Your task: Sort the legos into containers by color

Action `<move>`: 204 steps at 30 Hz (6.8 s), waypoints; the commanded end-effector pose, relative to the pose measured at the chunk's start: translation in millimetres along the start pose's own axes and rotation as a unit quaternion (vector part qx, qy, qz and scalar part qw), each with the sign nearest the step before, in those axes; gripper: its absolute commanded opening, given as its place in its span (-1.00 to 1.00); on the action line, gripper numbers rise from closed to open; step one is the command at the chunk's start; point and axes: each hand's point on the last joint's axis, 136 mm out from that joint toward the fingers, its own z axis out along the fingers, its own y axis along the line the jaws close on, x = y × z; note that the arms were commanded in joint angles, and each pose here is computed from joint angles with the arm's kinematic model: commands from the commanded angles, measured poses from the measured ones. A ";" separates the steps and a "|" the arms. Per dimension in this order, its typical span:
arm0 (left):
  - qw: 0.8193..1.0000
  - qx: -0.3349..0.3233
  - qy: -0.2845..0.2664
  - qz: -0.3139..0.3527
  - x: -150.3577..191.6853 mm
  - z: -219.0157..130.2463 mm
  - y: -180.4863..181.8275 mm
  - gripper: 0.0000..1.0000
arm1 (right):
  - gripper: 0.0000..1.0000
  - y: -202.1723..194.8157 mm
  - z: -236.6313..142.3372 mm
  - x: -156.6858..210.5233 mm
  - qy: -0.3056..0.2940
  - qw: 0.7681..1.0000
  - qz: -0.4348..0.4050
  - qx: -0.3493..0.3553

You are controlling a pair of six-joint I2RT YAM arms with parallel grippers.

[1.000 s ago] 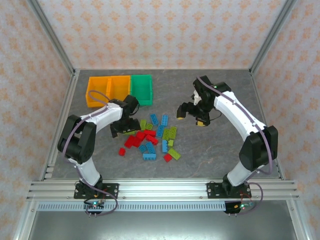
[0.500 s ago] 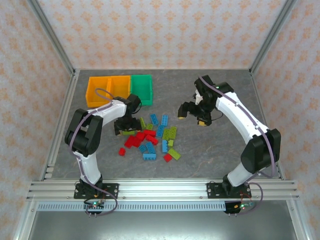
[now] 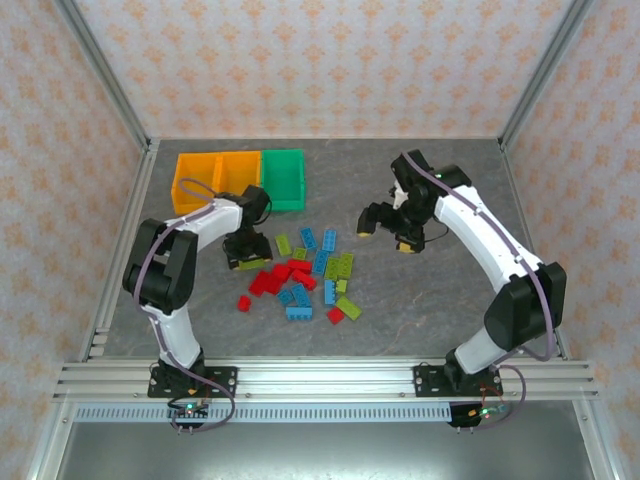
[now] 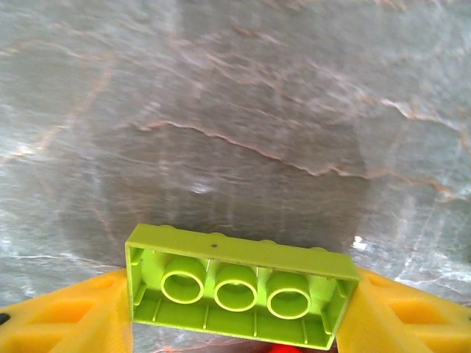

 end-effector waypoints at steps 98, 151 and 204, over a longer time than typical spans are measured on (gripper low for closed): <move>0.987 0.039 -0.156 0.012 -55.4 -67.9 -158.1 -0.47 | 0.91 -19.0 -21.4 -0.5 -0.094 0.993 0.074 0.012; 0.922 0.116 -0.354 0.103 -8.1 -295.0 57.7 0.23 | 0.49 80.8 74.4 49.6 -0.036 0.956 -0.274 0.097; 0.948 0.194 -0.229 0.107 79.9 -207.3 55.7 1.00 | -0.67 169.0 75.1 -2.2 -0.211 0.958 -0.195 0.022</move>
